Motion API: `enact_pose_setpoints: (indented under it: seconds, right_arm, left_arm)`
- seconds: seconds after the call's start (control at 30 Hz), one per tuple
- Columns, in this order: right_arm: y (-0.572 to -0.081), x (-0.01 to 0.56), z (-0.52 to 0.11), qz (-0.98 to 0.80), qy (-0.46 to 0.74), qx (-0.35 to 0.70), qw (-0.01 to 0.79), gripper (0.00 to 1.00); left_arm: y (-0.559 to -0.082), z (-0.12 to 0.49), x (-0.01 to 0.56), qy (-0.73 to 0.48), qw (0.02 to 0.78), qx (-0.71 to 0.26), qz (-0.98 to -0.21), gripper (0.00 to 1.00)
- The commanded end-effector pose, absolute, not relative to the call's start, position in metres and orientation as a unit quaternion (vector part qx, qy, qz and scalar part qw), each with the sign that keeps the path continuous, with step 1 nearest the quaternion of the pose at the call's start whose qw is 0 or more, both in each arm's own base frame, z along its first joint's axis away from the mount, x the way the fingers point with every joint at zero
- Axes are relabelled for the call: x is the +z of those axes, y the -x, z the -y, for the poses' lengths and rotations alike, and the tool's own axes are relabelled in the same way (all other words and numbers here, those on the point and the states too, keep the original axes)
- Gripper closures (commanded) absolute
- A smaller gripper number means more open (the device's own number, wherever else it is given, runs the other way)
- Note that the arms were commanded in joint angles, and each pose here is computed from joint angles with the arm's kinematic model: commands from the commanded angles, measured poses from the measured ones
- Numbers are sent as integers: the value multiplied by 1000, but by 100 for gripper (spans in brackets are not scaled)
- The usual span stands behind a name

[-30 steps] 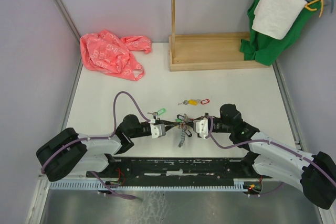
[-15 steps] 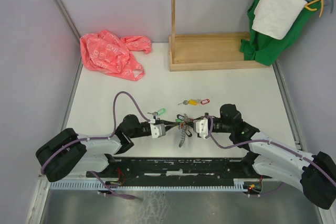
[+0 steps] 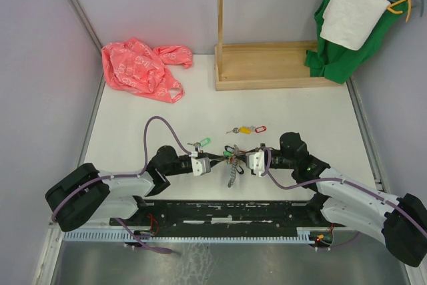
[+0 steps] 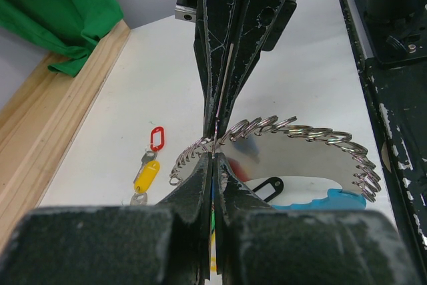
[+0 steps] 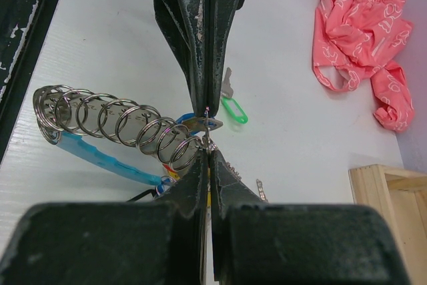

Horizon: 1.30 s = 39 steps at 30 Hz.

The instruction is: Put the keys on the keyring

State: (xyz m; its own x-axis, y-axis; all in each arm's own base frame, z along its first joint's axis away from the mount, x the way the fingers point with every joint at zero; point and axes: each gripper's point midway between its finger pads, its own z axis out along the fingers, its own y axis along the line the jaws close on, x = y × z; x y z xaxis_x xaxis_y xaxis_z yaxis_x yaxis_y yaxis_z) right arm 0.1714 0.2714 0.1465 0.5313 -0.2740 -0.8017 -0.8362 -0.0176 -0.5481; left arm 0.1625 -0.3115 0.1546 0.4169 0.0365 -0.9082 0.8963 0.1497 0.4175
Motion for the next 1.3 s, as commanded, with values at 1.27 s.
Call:
enact_pose_setpoints:
  seconds: [1.27]
  right_arm:
    - [-165, 174, -284, -372, 664, 275, 587, 99]
  left_arm:
    - [-158, 322, 189, -528, 658, -375, -383, 97]
